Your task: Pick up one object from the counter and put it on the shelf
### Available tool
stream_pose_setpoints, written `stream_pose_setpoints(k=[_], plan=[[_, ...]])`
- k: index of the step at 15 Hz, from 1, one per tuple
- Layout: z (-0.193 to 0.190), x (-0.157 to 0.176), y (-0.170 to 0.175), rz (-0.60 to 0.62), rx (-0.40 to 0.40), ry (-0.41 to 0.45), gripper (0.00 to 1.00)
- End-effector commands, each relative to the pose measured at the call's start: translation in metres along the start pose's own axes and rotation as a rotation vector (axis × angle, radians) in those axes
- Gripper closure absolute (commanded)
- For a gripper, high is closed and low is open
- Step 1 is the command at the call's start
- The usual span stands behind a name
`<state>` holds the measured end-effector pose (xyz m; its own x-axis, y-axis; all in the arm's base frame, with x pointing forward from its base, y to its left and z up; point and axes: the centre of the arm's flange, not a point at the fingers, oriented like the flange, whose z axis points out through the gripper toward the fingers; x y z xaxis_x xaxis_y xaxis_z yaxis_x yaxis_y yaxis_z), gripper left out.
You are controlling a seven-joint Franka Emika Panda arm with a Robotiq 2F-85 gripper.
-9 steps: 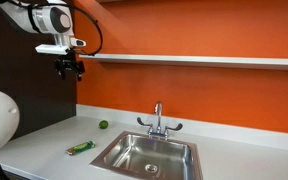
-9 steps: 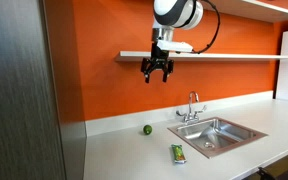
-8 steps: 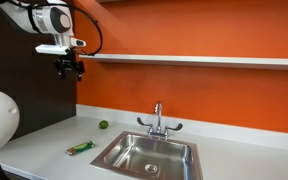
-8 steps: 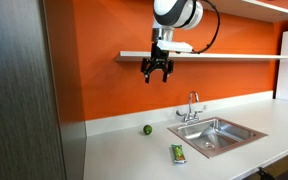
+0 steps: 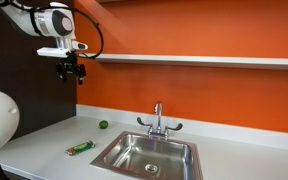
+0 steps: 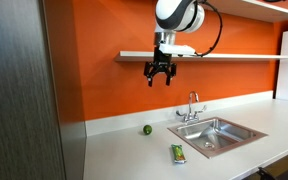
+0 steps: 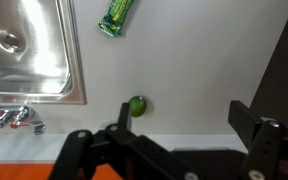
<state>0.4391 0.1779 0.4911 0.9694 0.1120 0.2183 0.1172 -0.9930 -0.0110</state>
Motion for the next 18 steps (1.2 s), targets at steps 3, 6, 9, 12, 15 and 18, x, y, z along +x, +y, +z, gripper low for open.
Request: stream_pose_setpoints(k=[3, 6, 9, 12, 15, 18], plan=[[0.024, -0.026, 0.019, 0.153, -0.012, -0.102, 0.0], [0.044, -0.032, 0.028, 0.205, 0.007, -0.137, 0.0], [0.068, -0.037, 0.041, 0.247, 0.018, -0.161, 0.0], [0.098, -0.041, 0.055, 0.287, 0.02, -0.186, 0.0], [0.129, -0.044, 0.065, 0.314, 0.02, -0.206, 0.0], [0.159, -0.046, 0.069, 0.328, 0.027, -0.223, 0.0]])
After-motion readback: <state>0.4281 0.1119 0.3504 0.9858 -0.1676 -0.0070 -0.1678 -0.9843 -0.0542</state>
